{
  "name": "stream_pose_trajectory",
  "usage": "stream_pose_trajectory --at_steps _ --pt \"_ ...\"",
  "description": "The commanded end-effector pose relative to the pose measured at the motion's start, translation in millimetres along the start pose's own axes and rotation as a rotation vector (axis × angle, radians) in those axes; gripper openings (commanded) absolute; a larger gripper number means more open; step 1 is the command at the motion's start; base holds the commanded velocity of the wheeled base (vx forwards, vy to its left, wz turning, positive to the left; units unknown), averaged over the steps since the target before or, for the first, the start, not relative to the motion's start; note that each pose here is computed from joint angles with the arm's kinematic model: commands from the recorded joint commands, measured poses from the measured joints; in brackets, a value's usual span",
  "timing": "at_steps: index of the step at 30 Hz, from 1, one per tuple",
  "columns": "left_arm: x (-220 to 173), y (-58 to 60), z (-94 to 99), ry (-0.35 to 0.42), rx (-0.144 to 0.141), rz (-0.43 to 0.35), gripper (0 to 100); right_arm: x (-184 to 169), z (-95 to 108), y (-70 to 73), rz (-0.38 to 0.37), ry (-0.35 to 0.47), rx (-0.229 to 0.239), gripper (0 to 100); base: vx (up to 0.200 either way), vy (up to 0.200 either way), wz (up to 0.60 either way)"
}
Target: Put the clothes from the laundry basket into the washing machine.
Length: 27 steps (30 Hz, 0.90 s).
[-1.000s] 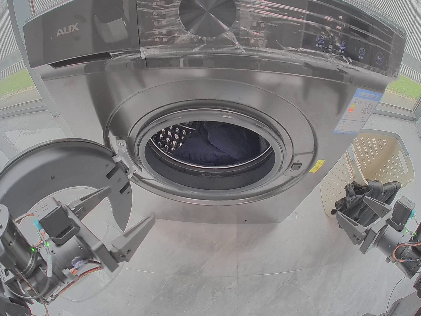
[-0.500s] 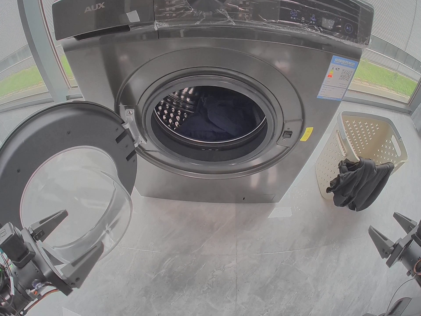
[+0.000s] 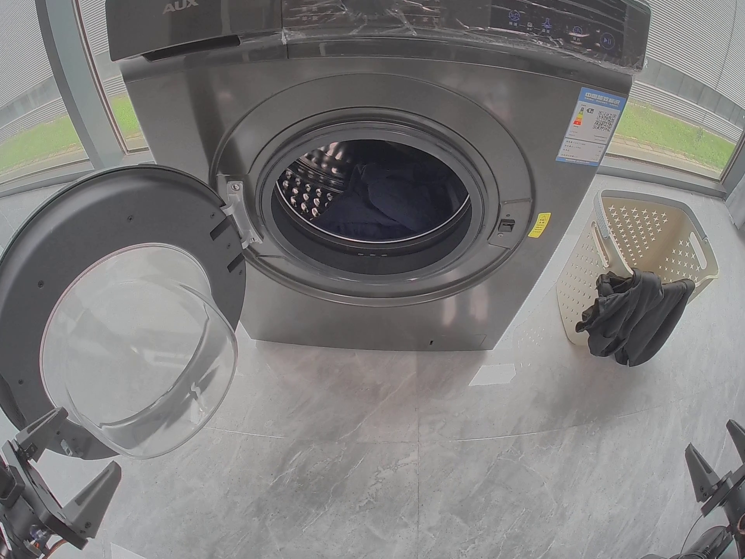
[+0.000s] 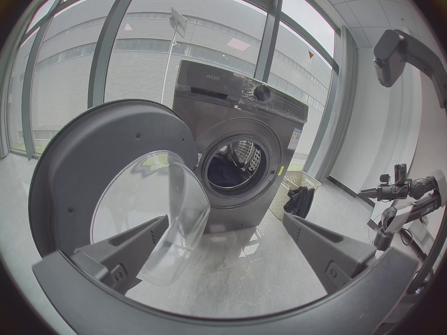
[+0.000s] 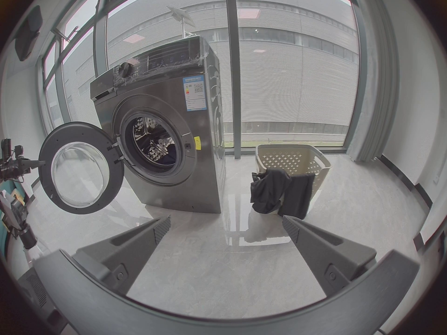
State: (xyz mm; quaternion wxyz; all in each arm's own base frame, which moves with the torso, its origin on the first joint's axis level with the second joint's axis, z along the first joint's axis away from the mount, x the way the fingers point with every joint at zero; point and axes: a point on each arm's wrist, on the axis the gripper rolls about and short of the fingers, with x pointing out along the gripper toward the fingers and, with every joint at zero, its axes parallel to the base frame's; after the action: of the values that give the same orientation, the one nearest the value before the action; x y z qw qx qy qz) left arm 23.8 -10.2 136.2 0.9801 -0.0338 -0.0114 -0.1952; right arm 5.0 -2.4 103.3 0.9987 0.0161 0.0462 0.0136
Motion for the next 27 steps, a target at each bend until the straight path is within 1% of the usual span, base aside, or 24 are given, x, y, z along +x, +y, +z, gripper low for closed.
stream_pose_trajectory --at_steps 1,2,4,5,6,8,9,11,12,13,14,16,18,20,21,22,23,24,25,26,27 --pt "-17.1 2.2 -11.9 -0.069 0.005 0.037 100 -16.1 -12.7 -2.2 -0.039 -0.098 0.015 100 0.0 -0.2 0.0" --pt "-28.8 2.5 -24.4 -0.046 0.004 0.055 100 -18.5 -18.5 -2.6 -0.053 -0.088 0.017 100 0.0 -0.2 0.0" --pt "-35.4 2.2 -32.8 -0.031 0.012 0.094 100 -18.4 -19.4 -2.6 -0.054 -0.079 0.024 100 0.0 -0.2 0.0" --pt "-36.1 2.1 -34.1 -0.027 0.012 0.102 100 -18.4 -19.6 -2.7 -0.056 -0.078 0.026 100 0.0 -0.2 0.0" --pt "-40.1 1.2 -40.0 -0.018 0.013 0.127 100 -18.4 -19.3 -2.8 -0.062 -0.081 0.025 100 0.0 -0.2 0.0" --pt "-43.1 0.5 -45.8 -0.001 0.018 0.162 100 -18.5 -19.1 -2.8 -0.073 -0.083 0.016 100 0.0 -0.2 0.0" --pt "-43.1 0.6 -47.4 0.014 0.017 0.175 100 -18.5 -19.9 -2.6 -0.086 -0.076 0.014 100 0.0 -0.2 0.0" --pt "-43.1 0.3 -48.7 0.024 0.013 0.196 100 -19.8 -20.6 -1.5 -0.13 -0.087 0.01 100 0.0 -0.2 0.0" --pt "-43.1 0.1 -48.8 0.026 0.022 0.213 100 -21.0 -21.1 -0.7 -0.151 -0.1 0.011 100 0.0 -0.2 0.0" --pt "-42.9 -0.6 -48.3 0.019 0.028 0.244 100 -22.7 -22.9 -0.1 -0.155 -0.112 0.008 100 0.0 -0.2 0.0" --pt "-42.7 -1.4 -47.8 0.013 0.036 0.278 100 -24.5 -25.2 0.3 -0.135 -0.118 0.007 100 0.0 -0.2 0.0" --pt "-43.5 -3.1 -49.1 0.014 0.093 0.33 100 -25.1 -28.0 0.6 -0.103 -0.11 0.015 100 0.0 -0.2 0.0" --pt "-45.6 -5.8 -50.8 -0.004 0.146 0.357 100 -25.4 -28.1 0.6 -0.099 -0.113 0.018 100 0.0 -0.2 0.0" --pt "-45.9 -5.3 -50.8 -0.004 0.156 0.372 100 -25.4 -28.1 0.6 -0.099 -0.113 0.018 100 0.0 -0.2 0.0" --pt "-46.8 -4.9 -51.2 -0.008 0.155 0.395 100 -25.4 -28.1 0.6 -0.099 -0.113 0.018 100 0.0 -0.2 0.0" --pt "-47.0 -4.5 -52.0 -0.004 0.148 0.408 100 -25.2 -28.1 0.7 -0.098 -0.111 0.018 100 0.0 -0.2 0.0" --pt "-47.0 -4.5 -52.3 -0.001 0.145 0.408 100 -25.2 -28.1 0.6 -0.099 -0.111 0.018 100 0.0 -0.2 0.0" --pt "-47.2 -4.1 -52.6 0.002 0.124 0.409 100 -25.1 -28.3 0.6 -0.098 -0.107 0.014 100 0.0 -0.2 0.0" --pt "-47.2 -4.0 -52.6 0.002 0.121 0.407 100 -25.1 -28.5 0.7 -0.097 -0.105 0.014 100 0.0 -0.2 0.0" --pt "-47.5 -3.9 -54.4 0.003 0.08 0.391 100 -25.0 -29.3 0.8 -0.09 -0.097 0.003 100 0.0 -0.2 0.0" --pt "-47.6 -4.0 -54.9 0.007 0.084 0.392 100 -25.0 -29.3 0.9 -0.088 -0.096 0.003 100 0.0 -0.2 0.0"
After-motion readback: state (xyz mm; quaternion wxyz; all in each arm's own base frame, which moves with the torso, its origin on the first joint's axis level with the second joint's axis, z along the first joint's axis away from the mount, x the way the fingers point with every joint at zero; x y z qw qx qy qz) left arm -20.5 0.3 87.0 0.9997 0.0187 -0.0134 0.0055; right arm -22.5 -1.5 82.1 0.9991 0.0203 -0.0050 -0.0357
